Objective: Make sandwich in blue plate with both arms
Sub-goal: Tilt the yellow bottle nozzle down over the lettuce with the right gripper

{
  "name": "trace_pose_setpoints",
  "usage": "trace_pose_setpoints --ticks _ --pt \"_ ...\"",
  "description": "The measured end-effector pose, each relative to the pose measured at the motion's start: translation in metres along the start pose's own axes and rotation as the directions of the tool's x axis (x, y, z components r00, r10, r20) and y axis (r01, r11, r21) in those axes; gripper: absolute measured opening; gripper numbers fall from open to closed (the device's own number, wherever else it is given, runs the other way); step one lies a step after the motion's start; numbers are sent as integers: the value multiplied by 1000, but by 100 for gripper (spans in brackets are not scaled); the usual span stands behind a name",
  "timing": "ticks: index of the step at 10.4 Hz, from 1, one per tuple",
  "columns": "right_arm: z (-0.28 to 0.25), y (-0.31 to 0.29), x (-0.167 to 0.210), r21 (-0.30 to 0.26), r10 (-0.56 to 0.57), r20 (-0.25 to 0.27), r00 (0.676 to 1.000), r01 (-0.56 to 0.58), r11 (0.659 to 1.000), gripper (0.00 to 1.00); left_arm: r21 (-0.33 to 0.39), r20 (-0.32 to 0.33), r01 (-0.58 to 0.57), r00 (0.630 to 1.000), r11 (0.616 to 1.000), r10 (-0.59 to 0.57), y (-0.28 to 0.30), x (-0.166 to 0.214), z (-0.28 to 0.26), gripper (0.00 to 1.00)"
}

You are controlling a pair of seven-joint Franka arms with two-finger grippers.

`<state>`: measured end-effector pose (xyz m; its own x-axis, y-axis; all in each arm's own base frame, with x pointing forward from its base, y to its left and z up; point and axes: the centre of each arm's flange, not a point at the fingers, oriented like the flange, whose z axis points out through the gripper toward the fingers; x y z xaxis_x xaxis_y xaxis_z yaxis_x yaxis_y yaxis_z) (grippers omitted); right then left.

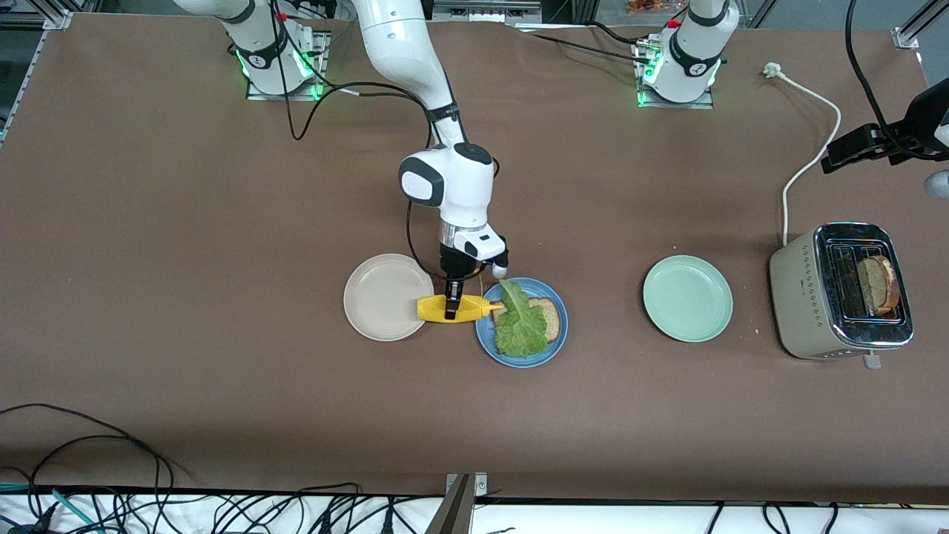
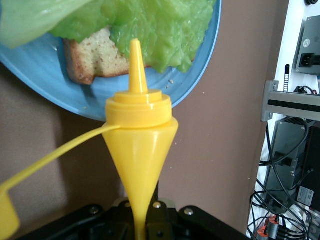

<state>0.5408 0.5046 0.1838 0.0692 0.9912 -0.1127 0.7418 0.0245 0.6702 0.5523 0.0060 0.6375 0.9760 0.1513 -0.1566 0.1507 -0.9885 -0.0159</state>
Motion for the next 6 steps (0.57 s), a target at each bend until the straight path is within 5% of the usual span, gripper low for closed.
trace_pose_setpoints --ticks 6 --pt "-11 11 1 -19 12 30 999 -12 1000 4 0 0 2 1000 1000 -2 -1 0 0 100"
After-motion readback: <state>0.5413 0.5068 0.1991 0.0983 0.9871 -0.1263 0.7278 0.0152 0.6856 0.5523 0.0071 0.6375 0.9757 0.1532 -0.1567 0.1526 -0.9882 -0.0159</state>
